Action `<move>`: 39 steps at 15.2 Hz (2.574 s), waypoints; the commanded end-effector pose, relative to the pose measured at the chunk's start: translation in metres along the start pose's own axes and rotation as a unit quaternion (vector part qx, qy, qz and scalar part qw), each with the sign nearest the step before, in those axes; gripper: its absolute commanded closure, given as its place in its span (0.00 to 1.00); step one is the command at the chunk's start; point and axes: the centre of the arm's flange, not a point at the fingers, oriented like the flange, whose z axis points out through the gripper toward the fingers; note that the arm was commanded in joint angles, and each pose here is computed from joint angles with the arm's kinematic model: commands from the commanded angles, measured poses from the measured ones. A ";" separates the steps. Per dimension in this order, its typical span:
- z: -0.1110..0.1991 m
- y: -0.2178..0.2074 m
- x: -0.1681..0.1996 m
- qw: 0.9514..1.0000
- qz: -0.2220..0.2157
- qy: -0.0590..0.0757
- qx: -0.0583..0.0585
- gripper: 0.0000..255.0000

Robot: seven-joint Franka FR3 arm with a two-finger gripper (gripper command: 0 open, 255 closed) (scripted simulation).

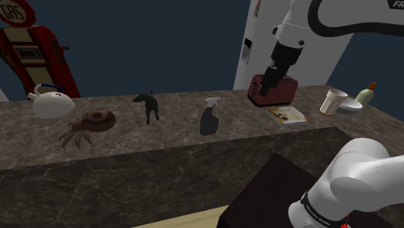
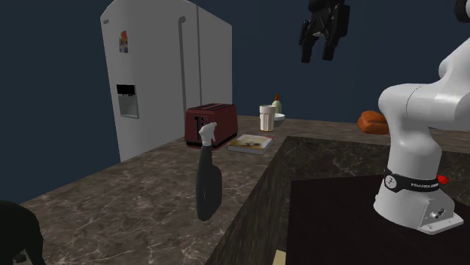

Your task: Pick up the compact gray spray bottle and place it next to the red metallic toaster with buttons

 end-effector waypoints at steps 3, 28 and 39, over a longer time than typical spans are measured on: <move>0.021 0.017 0.004 0.999 -0.034 0.015 0.012 0.00; 0.286 0.118 0.179 0.863 -0.442 0.188 0.154 0.00; 0.327 0.099 0.193 0.857 -0.451 0.192 0.157 0.00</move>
